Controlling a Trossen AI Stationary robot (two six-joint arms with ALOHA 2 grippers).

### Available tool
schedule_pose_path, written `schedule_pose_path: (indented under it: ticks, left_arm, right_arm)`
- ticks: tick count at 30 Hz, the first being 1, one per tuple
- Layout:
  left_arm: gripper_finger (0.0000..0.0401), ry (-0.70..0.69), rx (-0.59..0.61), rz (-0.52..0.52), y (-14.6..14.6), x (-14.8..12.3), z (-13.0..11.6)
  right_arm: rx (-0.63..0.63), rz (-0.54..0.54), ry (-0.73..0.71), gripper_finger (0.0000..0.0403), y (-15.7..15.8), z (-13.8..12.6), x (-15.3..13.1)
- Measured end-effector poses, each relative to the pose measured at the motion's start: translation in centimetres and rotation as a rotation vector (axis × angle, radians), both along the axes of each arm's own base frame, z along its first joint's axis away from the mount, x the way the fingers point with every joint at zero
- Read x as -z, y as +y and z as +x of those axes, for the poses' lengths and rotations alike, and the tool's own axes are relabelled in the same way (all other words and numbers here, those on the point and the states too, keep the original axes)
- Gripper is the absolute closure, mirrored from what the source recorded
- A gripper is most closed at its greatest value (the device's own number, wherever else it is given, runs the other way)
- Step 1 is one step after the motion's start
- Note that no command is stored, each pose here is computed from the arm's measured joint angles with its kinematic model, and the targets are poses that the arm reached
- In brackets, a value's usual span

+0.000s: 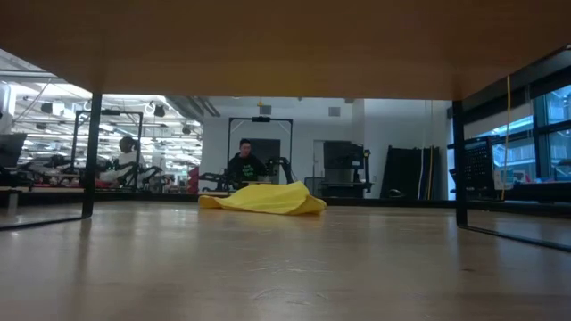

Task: Stack small to large cups/mugs on shelf
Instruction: Put the light orange mug on the shelf

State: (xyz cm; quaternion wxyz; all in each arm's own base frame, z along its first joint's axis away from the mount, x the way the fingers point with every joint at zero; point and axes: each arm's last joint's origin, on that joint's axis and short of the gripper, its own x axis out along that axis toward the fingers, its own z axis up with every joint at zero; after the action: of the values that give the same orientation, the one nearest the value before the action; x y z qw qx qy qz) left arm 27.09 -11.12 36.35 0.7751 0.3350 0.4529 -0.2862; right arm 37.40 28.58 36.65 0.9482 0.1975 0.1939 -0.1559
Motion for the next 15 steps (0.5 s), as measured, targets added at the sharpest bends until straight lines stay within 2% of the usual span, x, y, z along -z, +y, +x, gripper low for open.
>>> schedule_pose_path:
  ticks: [6, 15]
  left_arm:
    - [0.0387, -0.012, -0.002, -0.006, -0.04, -0.05, 0.11]
    - [0.0337, -0.029, -0.027, -0.021, -0.09, -0.17, 0.25]
  right_arm:
    - [0.006, -0.023, -0.023, 0.0338, 0.03, 0.11, -0.21]
    - [0.001, -0.036, -0.021, 0.0338, 0.03, 0.11, -0.23]
